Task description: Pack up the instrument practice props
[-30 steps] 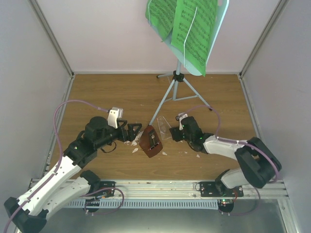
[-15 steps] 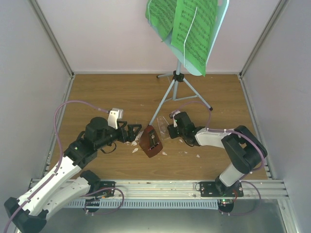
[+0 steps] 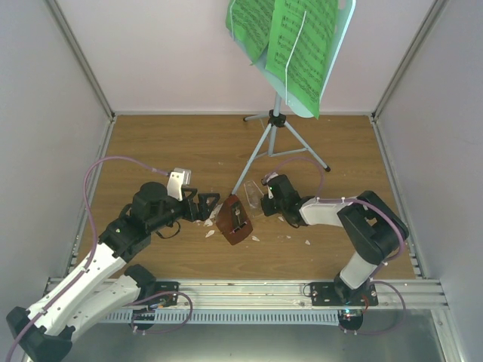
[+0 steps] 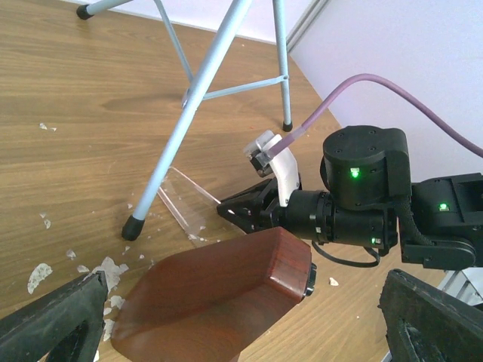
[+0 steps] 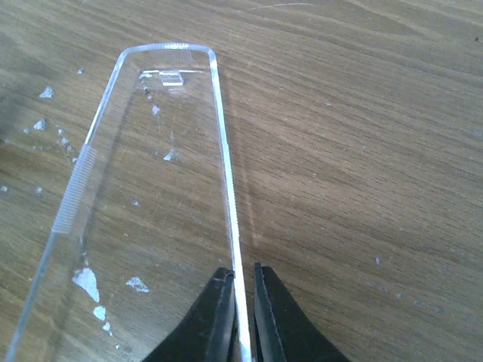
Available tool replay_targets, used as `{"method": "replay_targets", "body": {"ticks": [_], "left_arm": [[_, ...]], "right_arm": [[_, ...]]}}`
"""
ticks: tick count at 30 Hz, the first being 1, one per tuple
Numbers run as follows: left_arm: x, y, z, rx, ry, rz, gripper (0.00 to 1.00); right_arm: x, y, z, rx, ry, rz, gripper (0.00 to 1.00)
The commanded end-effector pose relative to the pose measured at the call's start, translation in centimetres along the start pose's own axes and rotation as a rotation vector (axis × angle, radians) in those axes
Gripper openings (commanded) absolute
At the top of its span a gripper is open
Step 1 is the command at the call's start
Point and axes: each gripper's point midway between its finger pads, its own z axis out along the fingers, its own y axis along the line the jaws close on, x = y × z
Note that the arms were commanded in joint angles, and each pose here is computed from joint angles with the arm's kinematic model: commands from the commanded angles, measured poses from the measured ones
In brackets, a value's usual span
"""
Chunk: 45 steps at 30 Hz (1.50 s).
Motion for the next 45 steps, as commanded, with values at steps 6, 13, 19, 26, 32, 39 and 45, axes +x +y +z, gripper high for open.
{"method": "replay_targets", "body": {"ticks": [6, 13, 19, 26, 32, 39, 45], "left_arm": [[-0.4, 0.2, -0.1, -0.011, -0.025, -0.005, 0.99], [-0.6, 0.2, -0.1, -0.01, -0.033, 0.009, 0.99], [-0.5, 1.8, 0.6, -0.1, -0.022, -0.022, 0.99], [-3.1, -0.7, 1.3, -0.059, -0.043, 0.03, 0.81], [-5.2, -7.5, 3.3, -0.111, -0.054, 0.162, 0.78], [-4.2, -12.1, 7.9, -0.178, 0.013, 0.211, 0.78], [-3.1, -12.6, 11.7, -0.187, 0.105, 0.237, 0.71]], "right_arm": [[-0.7, -0.4, -0.5, 0.029, -0.044, -0.013, 0.0], [1.4, -3.6, -3.6, 0.181, 0.006, 0.042, 0.01], [3.5, -6.6, -8.7, 0.284, -0.031, 0.214, 0.0], [0.5, -7.8, -15.1, 0.324, -0.164, 0.34, 0.01], [-5.0, -6.5, -20.8, 0.227, -0.366, 0.441, 0.0], [-8.2, -5.2, -22.0, 0.209, -0.384, 0.553, 0.0], [-9.7, -3.6, -21.9, 0.187, -0.368, 0.561, 0.0]]}}
